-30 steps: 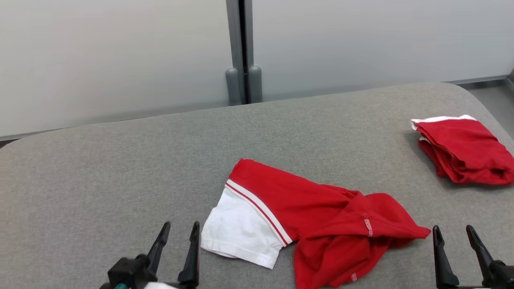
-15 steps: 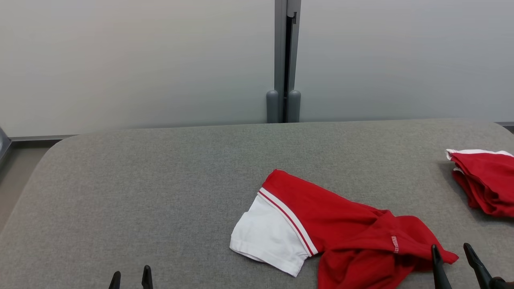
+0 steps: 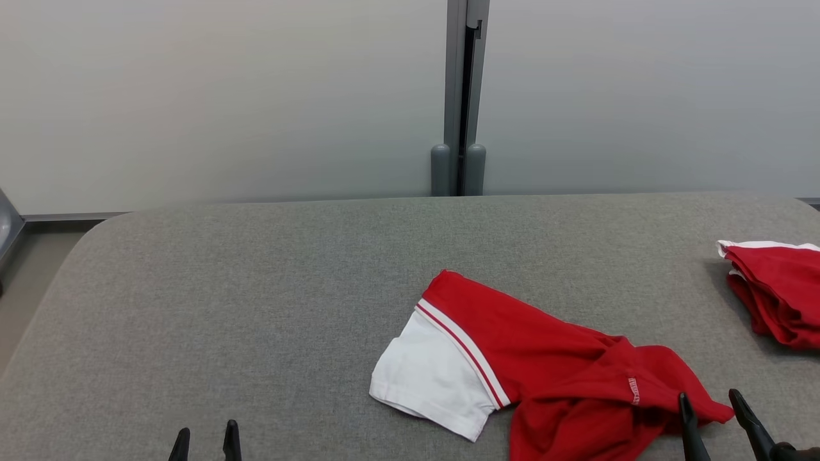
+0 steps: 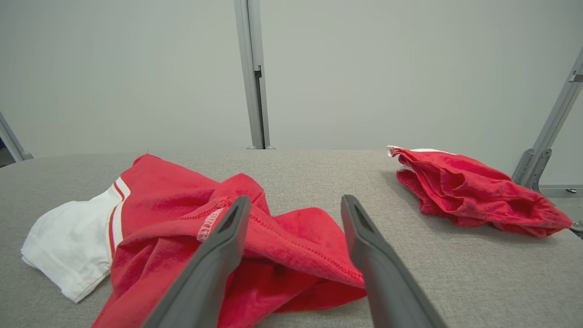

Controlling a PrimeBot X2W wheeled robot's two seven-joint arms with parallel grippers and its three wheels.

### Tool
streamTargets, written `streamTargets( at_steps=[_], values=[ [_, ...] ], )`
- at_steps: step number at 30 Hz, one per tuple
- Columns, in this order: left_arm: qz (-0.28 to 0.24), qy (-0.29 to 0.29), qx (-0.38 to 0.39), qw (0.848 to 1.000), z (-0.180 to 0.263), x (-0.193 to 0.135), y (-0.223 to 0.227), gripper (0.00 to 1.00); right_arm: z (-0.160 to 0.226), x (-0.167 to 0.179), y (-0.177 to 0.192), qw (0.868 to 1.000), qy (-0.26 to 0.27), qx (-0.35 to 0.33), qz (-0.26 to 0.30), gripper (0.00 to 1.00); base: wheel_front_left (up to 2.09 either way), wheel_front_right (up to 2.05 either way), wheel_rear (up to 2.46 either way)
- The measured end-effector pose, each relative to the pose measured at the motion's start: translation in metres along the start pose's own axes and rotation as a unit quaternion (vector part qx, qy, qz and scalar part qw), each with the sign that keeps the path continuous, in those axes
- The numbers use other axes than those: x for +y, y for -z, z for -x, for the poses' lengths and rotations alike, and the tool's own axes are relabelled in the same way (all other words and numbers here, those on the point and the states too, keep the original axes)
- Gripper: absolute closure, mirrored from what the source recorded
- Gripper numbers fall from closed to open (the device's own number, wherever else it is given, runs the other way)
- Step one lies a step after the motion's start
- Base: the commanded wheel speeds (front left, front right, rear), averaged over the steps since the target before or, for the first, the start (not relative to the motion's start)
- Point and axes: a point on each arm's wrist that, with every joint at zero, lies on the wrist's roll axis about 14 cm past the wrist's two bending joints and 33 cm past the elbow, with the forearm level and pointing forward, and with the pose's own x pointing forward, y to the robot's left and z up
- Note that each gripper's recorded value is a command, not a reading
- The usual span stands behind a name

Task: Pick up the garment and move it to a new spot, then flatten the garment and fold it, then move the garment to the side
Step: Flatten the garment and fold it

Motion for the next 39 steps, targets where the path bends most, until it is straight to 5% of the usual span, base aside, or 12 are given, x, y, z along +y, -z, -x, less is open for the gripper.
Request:
streamTargets(
  at_steps=[9,16,23,27,30,34,39],
  values=[
    [0.003,0.125,0.006,0.992,-0.038,-0.076,-0.003,0.0,-0.006,-0.003,-0.001,1.0,0.005,0.0,0.003,0.0,0.0,0.0,0.0],
    [-0.005,0.21,0.161,0.964,-0.075,-0.138,0.042,0.0,-0.019,-0.001,-0.002,1.0,0.004,-0.001,0.009,0.0,0.0,0.0,0.0],
    [-0.012,0.207,0.315,0.926,-0.082,-0.142,0.113,0.0,-0.018,-0.023,0.005,0.999,0.04,0.013,0.008,0.0,0.0,0.0,0.0],
    [-0.015,0.197,0.346,0.917,-0.09,-0.139,0.13,0.0,-0.013,-0.036,0.008,0.998,0.063,0.02,0.01,0.0,0.0,0.0,0.0],
    [0.006,0.206,0.354,0.913,-0.092,-0.145,0.133,1.0,-0.009,-0.043,0.01,0.997,0.074,0.024,0.011,0.0,0.0,0.0,0.0],
    [0.086,0.211,0.328,0.917,-0.089,-0.16,0.115,1.0,-0.002,-0.045,0.008,0.997,0.079,0.021,0.009,0.0,0.0,0.0,0.0],
    [0.144,0.26,0.169,0.94,-0.12,-0.183,0.011,1.0,-0.003,-0.039,0.007,0.997,0.07,0.017,0.008,0.0,0.0,0.0,0.0]
  ],
)
